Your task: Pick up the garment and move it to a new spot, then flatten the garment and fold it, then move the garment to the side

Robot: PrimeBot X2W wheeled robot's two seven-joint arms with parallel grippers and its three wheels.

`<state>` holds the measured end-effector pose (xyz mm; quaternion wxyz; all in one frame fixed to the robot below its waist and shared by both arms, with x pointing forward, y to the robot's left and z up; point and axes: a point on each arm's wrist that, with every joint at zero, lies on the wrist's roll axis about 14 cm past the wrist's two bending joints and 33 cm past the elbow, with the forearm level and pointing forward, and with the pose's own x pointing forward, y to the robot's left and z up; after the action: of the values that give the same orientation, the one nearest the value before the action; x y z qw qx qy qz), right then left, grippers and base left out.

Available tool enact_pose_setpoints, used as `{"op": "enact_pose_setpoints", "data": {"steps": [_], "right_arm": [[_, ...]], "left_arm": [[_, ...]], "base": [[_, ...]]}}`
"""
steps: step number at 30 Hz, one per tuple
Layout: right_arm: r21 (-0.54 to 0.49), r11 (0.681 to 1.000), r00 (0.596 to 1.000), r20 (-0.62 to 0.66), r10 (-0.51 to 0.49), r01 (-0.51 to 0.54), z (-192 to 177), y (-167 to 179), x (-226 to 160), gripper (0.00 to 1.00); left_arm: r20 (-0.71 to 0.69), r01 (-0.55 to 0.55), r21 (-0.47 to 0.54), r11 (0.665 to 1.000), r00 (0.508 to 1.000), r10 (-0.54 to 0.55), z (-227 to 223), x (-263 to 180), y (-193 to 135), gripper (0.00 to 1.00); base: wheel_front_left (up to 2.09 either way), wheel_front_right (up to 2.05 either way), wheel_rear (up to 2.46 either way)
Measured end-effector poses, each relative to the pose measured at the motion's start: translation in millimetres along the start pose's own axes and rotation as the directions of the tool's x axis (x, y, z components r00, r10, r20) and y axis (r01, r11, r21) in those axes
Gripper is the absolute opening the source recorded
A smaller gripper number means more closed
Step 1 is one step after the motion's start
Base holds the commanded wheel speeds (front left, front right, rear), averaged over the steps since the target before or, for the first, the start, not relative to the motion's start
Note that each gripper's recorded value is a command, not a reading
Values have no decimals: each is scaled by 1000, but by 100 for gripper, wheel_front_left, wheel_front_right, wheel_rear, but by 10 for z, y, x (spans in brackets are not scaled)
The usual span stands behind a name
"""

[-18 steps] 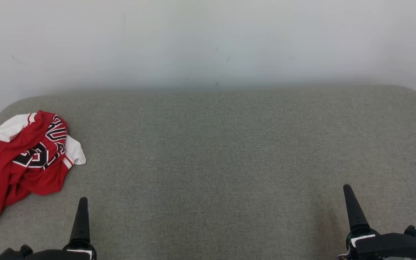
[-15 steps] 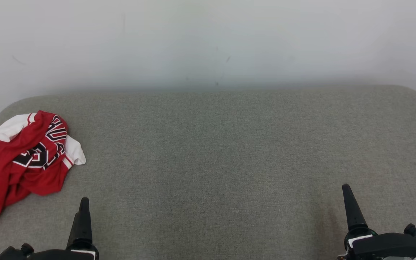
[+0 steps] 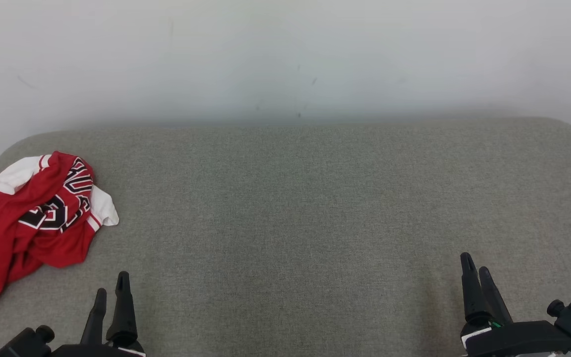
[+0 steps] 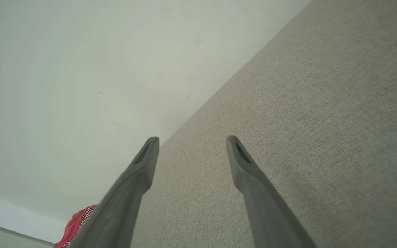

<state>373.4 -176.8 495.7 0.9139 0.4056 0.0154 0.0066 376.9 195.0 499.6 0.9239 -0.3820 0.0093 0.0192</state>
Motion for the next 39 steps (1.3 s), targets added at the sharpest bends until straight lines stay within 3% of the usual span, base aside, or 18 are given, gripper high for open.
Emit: {"op": "enact_pose_setpoints", "data": {"steps": [16,39], "right_arm": [[-220,975,999,4,41,-39,-17,92,-14,100],[-469,879,994,11,105,-88,-20,218,-21,100]], "left_arm": [[9,40,219,975,999,-43,6,-24,-79,100],[40,75,464,882,994,-106,72,-29,-187,100]], "base": [[0,0,0],[0,0,0]]}}
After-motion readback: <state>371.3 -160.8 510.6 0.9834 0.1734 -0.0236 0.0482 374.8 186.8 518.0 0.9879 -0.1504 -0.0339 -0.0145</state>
